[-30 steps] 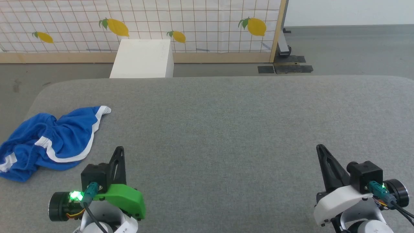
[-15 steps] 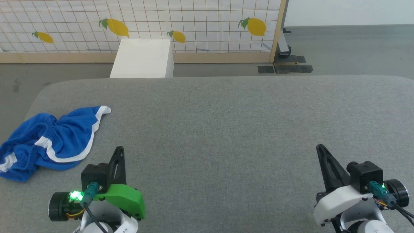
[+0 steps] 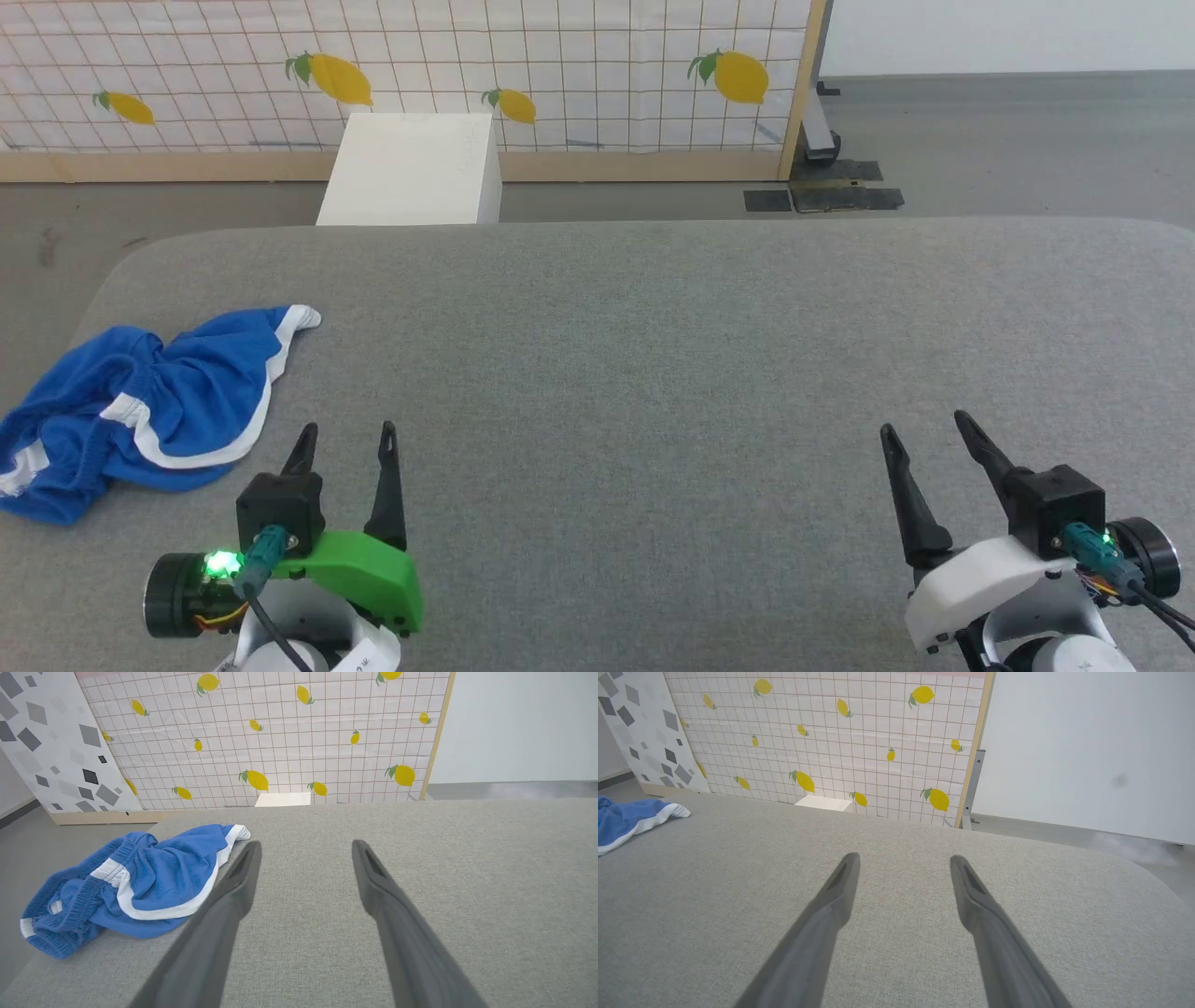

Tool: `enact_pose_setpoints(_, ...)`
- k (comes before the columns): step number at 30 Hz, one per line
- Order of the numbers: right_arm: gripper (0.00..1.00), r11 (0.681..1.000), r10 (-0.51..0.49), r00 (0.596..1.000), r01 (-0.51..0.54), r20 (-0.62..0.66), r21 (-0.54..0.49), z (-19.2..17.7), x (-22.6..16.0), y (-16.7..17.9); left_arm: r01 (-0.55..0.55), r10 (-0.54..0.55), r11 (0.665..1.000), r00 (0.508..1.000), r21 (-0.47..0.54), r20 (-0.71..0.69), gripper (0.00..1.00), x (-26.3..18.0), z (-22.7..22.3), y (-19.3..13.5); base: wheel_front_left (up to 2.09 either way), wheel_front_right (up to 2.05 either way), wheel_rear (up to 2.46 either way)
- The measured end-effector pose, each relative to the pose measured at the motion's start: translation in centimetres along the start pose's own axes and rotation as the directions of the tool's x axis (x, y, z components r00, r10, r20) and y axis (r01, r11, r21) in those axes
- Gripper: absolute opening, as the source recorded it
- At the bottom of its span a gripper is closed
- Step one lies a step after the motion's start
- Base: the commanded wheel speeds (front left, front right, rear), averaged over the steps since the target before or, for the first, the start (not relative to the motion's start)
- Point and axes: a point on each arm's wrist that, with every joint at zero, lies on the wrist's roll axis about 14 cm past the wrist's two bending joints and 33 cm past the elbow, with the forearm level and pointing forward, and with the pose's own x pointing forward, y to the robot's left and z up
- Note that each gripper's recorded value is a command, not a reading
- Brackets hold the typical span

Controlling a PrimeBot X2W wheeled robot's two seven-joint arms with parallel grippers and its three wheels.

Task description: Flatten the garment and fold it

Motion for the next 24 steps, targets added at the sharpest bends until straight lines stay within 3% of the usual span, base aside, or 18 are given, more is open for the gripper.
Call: enact_pose_setpoints(24,1.00,1.000,-0.015,1.000,0.015,0.021,-0.002,-0.1,-0.1,-0.5,0.024,-0.024,0.999,1.000,-0.036,0.005,1.00,0.1,-0.6,-1.1,0.00,0.00,0.00)
